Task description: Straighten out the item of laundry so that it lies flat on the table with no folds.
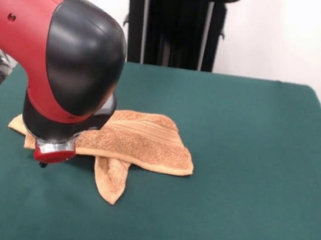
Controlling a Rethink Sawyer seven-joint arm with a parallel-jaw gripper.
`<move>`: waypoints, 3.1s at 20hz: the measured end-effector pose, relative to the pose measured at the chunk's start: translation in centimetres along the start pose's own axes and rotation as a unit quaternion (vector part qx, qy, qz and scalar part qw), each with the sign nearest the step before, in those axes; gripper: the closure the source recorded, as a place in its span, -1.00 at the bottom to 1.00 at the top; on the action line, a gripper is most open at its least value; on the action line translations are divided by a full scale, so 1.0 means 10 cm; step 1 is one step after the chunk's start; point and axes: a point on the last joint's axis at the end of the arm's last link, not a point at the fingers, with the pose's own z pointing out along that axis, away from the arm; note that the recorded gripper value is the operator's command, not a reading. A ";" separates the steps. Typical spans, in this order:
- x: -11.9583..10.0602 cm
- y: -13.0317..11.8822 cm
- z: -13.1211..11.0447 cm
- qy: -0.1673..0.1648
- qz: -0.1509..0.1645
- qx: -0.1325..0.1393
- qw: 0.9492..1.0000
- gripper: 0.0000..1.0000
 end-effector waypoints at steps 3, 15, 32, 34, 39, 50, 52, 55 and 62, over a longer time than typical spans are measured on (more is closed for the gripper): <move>0.00 0.00 0.00 0.000 0.000 0.000 1.000 -1.00; -0.03 0.00 0.03 0.000 0.001 -0.001 1.000 -1.00; -0.15 0.08 0.55 0.016 0.001 0.010 1.000 -1.00; -0.17 0.08 0.56 0.016 0.001 0.008 1.000 -1.00; -0.20 0.07 0.57 0.020 0.004 0.005 1.000 -1.00; -0.20 0.08 0.56 0.024 0.005 0.002 1.000 -1.00; -0.18 0.08 0.55 0.023 0.004 0.003 1.000 -1.00; -0.13 0.09 0.54 0.024 0.001 0.004 1.000 -1.00; 0.14 0.15 0.46 0.028 -0.012 0.013 0.999 -1.00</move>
